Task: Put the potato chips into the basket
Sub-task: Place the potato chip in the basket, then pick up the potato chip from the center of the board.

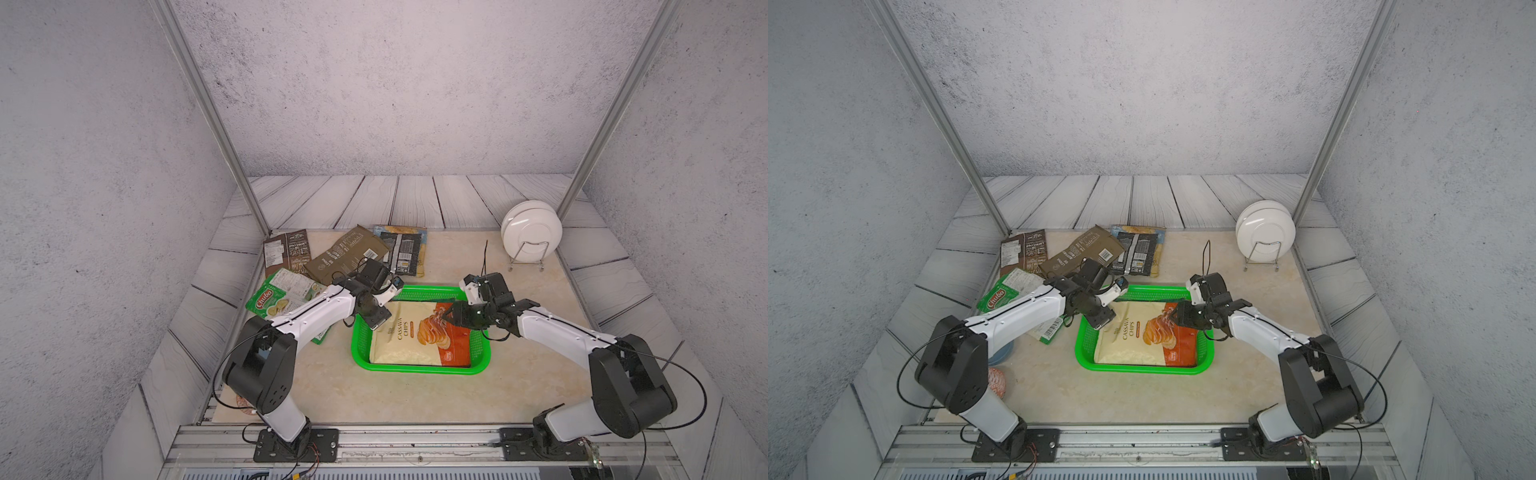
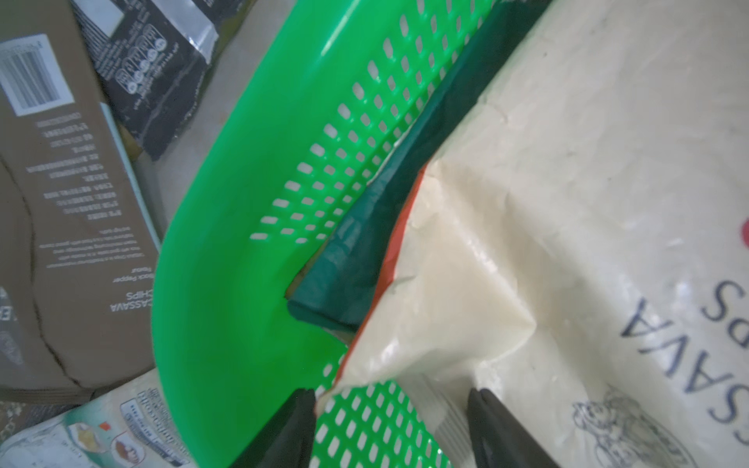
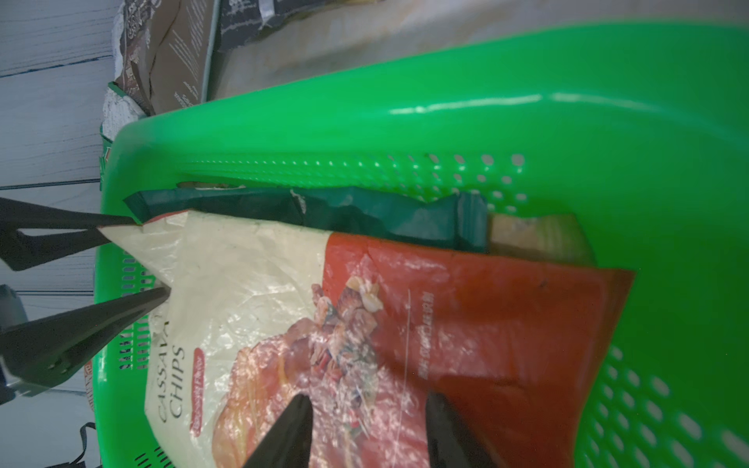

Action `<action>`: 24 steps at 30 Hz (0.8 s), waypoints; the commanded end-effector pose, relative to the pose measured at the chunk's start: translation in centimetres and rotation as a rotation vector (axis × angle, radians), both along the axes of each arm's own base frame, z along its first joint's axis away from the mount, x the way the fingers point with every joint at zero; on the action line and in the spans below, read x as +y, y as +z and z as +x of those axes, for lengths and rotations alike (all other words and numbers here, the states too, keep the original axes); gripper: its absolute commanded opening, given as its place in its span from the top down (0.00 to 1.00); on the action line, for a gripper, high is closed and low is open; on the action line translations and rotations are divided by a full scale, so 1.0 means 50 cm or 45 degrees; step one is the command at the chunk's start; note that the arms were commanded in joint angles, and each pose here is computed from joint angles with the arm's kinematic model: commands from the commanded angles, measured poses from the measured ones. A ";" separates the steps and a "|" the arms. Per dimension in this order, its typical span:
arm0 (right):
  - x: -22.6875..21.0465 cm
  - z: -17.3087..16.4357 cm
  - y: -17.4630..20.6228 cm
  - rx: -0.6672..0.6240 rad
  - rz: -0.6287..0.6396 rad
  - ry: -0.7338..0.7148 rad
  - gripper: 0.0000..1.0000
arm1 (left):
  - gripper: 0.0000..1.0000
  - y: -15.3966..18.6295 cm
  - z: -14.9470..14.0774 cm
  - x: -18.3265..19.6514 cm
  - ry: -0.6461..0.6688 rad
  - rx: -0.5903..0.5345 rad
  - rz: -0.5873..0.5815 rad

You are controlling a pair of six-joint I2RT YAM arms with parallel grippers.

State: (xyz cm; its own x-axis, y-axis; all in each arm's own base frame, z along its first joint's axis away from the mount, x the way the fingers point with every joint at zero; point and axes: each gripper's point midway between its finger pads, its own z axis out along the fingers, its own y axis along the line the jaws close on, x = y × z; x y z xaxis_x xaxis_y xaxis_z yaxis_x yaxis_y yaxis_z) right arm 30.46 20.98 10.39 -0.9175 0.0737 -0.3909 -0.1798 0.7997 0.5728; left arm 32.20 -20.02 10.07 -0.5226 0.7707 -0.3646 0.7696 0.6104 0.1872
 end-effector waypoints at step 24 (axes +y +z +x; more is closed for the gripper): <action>0.056 0.123 0.264 -0.311 0.123 0.017 0.45 | 0.19 0.169 -0.041 0.254 0.530 -0.136 -0.266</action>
State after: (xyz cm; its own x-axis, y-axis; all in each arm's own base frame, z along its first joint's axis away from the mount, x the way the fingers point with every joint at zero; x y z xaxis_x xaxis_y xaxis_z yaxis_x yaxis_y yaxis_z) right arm 34.90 22.90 24.52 -0.7823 0.1102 -0.6131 -0.3481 0.7389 0.5770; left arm 31.02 -7.41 19.02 -0.7019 0.4620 -0.5421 0.4559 0.8762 0.1565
